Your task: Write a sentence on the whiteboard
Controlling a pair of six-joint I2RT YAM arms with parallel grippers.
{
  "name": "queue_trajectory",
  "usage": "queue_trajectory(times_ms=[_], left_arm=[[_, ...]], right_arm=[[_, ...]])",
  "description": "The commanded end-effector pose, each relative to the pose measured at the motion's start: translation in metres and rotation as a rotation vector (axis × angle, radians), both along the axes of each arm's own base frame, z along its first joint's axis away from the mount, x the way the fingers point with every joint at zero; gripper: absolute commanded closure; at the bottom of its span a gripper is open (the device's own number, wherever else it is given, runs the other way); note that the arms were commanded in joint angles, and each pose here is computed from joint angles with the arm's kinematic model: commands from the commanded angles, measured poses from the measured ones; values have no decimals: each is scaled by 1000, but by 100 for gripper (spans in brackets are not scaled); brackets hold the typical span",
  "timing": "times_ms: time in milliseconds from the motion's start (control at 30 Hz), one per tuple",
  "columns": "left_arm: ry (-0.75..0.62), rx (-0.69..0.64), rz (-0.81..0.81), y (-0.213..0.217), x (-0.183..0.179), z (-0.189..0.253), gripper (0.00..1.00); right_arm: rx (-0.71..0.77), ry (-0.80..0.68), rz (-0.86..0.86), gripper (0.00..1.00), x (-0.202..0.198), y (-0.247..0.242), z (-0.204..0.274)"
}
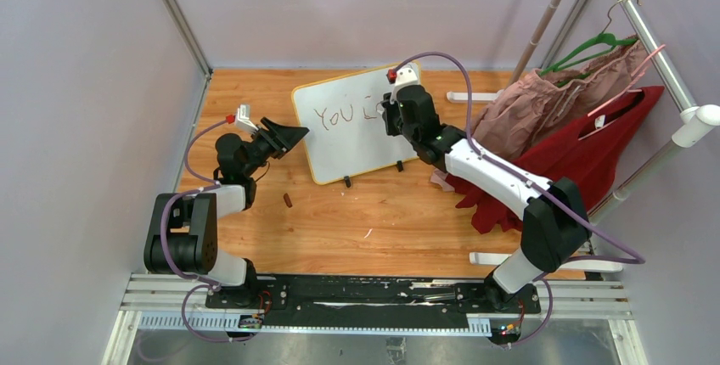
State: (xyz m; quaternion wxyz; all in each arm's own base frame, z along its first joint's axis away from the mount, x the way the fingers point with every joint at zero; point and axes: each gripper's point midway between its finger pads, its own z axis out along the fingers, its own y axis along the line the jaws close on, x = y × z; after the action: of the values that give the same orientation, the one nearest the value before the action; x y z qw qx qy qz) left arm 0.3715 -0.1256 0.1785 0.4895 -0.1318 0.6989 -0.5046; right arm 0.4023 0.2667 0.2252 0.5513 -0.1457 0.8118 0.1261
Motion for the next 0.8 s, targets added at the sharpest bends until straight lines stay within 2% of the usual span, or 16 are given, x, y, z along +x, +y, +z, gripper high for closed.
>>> queue_trajectory(times_ms=[0,767], left_arm=[[-64,1,-23,-4,-1,16,43],[-61,1,-22,-4,-1,15,44]], right_arm=[[-34,23,-28,100,-4,-11,-10],[-23,-22,-99,100,9,-29,13]])
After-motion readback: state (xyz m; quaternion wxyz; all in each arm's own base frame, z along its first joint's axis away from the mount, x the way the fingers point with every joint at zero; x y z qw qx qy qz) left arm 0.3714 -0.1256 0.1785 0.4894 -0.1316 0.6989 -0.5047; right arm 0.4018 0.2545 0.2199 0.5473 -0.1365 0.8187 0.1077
